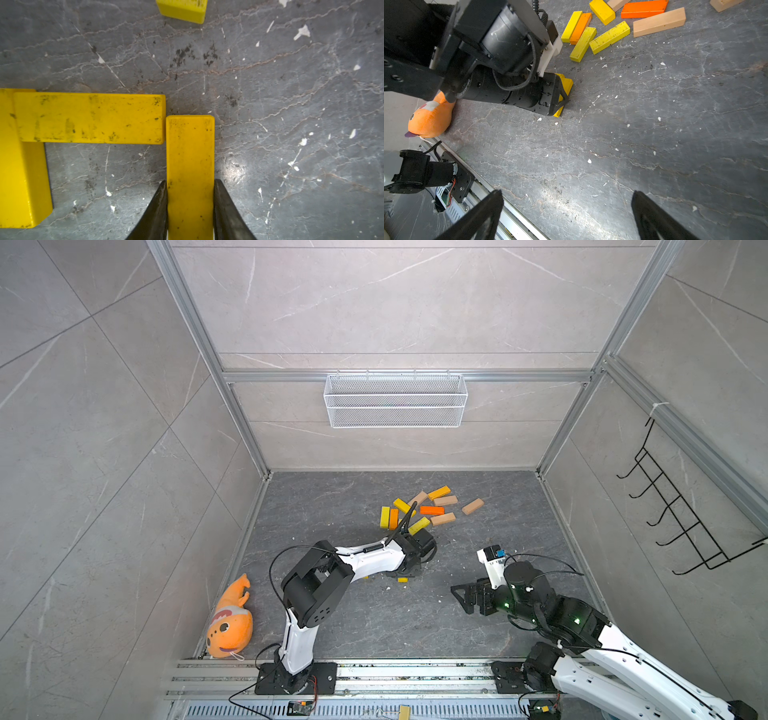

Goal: Assemble the number 8 with building blocks
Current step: Assemble the building block at the center of the board.

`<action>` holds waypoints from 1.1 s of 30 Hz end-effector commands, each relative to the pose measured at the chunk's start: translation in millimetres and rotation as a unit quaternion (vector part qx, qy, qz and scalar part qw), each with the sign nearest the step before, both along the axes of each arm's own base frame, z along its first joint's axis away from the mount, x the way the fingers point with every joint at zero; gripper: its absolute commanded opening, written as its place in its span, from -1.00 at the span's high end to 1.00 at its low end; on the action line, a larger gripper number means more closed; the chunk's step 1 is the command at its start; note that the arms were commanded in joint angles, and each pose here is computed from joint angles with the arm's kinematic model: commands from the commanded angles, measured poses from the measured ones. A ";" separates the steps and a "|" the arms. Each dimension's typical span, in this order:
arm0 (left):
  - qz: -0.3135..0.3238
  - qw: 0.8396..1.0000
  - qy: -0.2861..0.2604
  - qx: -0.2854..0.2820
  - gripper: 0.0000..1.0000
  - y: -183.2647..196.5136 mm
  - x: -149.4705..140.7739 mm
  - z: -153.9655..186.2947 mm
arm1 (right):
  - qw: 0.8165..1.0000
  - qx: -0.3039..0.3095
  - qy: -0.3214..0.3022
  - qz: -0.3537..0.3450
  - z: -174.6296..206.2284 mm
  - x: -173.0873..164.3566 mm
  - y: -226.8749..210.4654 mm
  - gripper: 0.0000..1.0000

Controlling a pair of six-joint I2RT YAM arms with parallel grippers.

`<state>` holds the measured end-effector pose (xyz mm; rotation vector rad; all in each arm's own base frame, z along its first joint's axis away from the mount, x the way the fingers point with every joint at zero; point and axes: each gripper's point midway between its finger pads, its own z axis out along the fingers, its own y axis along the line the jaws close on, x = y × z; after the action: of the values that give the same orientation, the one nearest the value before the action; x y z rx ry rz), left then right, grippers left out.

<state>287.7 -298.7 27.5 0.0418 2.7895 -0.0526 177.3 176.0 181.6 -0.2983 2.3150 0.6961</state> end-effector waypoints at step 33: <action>0.015 1.000 0.010 0.003 0.13 5.9 3.7 -11.1 | 1.000 -0.006 0.005 -0.008 -12.5 1.1 -1.6 -0.99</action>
<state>292.4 -295.6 19.8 0.0221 2.7953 -0.0410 176.6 175.2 171.7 -0.2995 2.3339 0.6847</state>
